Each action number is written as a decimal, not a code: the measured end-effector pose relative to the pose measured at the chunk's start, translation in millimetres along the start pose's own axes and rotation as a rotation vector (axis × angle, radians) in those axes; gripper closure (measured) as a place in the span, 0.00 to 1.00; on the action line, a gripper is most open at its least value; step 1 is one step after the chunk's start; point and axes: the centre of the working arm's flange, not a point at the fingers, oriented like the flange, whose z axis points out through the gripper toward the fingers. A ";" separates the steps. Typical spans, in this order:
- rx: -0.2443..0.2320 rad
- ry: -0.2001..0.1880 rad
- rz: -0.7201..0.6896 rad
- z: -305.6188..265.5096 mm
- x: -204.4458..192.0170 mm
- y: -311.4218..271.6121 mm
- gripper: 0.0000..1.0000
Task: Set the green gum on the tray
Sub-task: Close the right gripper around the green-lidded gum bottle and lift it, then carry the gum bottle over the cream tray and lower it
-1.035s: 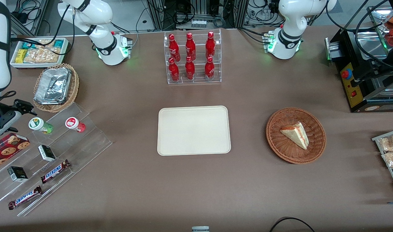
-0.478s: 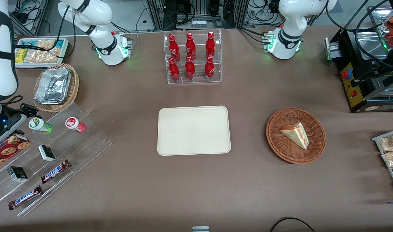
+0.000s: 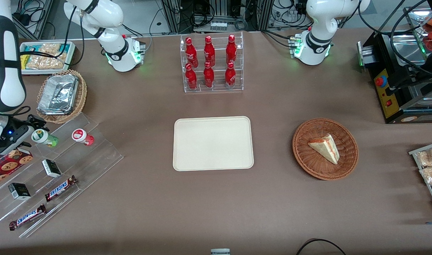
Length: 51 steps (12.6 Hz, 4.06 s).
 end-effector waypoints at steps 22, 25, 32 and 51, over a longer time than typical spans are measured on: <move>-0.004 -0.103 0.623 -48.8 315.4 -325.4 0.41; 0.019 -0.087 0.771 -32.8 368.2 -376.0 0.41; 0.023 0.004 0.980 57.8 459.4 -465.8 0.41; 0.008 0.042 1.026 155.4 480.2 -494.2 0.00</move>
